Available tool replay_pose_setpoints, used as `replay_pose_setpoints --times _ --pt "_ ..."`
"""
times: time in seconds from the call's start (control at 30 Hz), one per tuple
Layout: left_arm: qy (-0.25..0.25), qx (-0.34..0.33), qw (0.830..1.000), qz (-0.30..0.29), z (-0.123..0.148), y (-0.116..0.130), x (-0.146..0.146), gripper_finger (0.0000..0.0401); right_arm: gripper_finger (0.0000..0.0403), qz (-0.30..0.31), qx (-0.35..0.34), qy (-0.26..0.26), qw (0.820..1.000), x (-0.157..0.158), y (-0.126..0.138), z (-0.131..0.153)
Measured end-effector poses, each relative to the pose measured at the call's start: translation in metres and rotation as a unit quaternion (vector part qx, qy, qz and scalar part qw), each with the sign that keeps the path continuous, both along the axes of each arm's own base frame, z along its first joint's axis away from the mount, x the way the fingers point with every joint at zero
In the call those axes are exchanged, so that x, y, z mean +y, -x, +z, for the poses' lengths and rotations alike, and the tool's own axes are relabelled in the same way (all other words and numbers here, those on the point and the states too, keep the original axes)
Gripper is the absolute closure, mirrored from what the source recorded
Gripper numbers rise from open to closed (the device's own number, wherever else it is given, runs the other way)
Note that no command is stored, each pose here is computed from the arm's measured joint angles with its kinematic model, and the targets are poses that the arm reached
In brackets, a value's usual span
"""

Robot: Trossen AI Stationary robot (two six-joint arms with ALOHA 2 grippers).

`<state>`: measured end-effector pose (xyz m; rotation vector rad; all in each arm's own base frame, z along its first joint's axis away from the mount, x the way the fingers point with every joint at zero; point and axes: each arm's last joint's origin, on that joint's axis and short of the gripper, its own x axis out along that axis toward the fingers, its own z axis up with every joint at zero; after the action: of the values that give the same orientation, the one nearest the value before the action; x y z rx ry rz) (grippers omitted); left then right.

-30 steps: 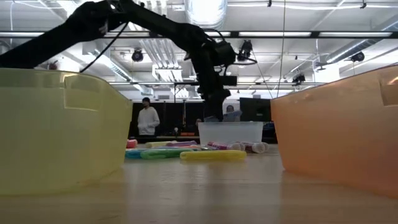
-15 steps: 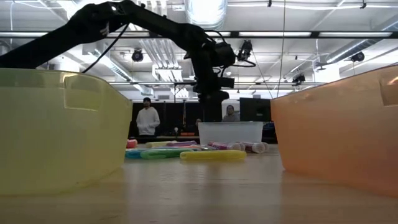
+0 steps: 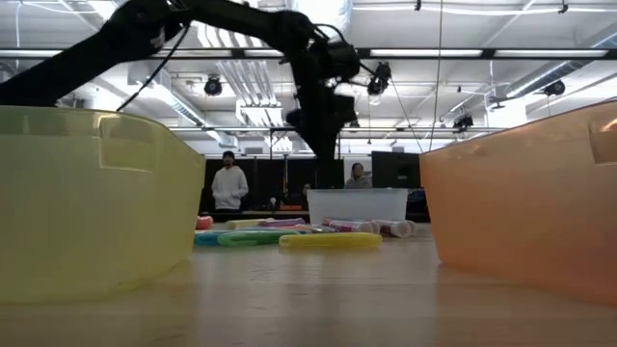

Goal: Pick & Place Markers
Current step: Put the right green marker pen into the orange bin

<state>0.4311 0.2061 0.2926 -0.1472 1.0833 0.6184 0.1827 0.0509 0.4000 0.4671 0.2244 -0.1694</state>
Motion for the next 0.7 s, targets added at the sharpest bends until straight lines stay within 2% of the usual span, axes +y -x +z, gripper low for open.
replay_pose_setpoints --times 0.1,0.23,0.43,0.57,0.7 --pt "0.047 -0.058 0.997 0.017 0.027 0.015 -0.011 0.0273 0.028 -0.007 0.031 -0.011 0.999 -0.001 0.002 -0.007" --pt "0.093 -0.148 0.984 0.019 0.067 0.036 -0.033 0.0273 0.028 -0.017 0.053 -0.031 0.998 -0.001 0.004 -0.012" --pt "0.102 -0.228 0.968 -0.016 0.118 0.077 -0.083 0.0273 0.028 0.002 0.075 -0.04 0.996 0.0 0.004 -0.016" --pt "0.106 -0.26 0.959 -0.046 0.128 0.1 -0.118 0.0273 0.028 0.002 0.087 -0.077 0.993 0.003 -0.002 -0.022" --pt "0.137 -0.249 0.957 -0.054 0.117 0.12 -0.147 0.0273 0.028 0.005 0.112 -0.116 0.987 0.007 -0.01 -0.033"
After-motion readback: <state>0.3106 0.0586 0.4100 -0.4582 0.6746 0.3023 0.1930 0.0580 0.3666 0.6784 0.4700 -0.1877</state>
